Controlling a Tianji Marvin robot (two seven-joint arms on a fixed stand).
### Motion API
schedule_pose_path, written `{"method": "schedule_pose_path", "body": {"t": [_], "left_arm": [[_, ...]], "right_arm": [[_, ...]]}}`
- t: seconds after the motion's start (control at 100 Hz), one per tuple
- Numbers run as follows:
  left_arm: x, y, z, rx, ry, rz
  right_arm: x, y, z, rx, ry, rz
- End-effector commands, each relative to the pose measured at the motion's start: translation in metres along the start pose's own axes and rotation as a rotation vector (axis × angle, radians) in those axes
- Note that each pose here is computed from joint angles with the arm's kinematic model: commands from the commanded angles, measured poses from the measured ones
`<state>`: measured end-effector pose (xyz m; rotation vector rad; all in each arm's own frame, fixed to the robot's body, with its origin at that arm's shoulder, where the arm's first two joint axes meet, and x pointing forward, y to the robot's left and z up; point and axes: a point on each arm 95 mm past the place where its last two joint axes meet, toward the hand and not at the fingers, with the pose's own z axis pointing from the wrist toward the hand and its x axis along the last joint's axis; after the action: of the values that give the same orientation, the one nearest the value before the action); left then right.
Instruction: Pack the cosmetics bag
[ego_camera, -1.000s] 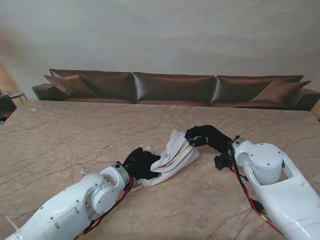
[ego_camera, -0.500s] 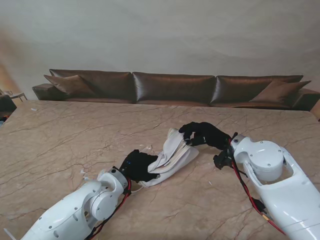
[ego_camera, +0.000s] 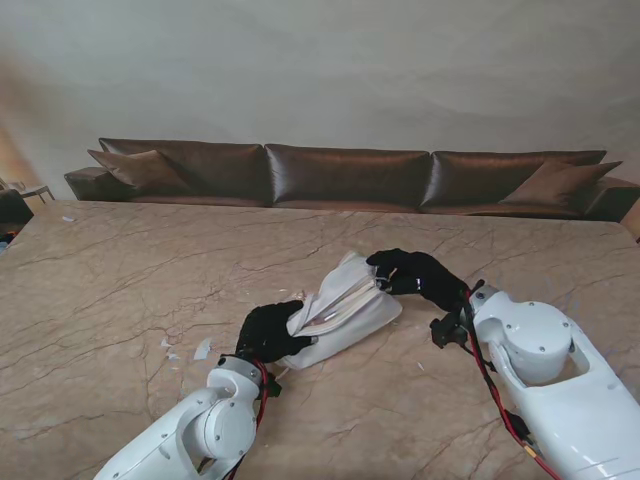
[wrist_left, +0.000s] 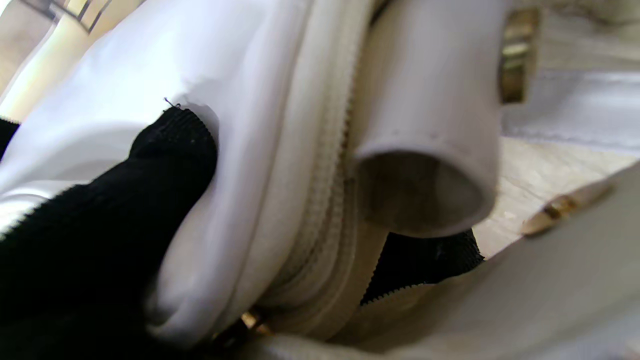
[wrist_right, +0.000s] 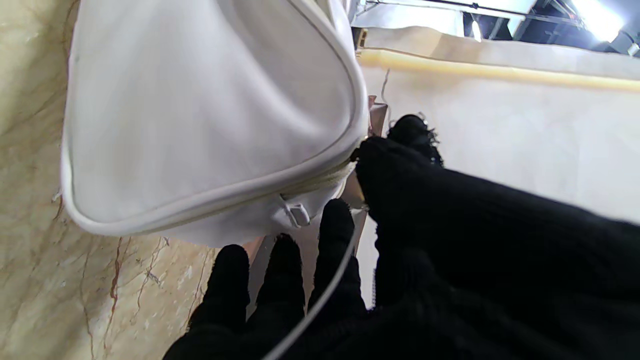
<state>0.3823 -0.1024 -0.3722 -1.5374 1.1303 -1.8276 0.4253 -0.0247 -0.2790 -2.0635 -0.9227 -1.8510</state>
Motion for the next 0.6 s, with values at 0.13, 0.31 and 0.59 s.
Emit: {"method": "schedule_pose_path", "body": {"t": [0.13, 0.31, 0.59], "left_arm": [[0.000, 0.007, -0.004, -0.123, 0.050, 0.164], [0.000, 0.008, -0.004, -0.198, 0.113, 0.265], [0.005, 0.015, -0.002, -0.332, 0.195, 0.334]], "right_arm": [[0.001, -0.004, -0.001, -0.040, 0.016, 0.057], [0.005, -0.004, 0.002, -0.054, 0.039, 0.054], [0.021, -0.004, 0.007, -0.010, 0.069, -0.170]]}}
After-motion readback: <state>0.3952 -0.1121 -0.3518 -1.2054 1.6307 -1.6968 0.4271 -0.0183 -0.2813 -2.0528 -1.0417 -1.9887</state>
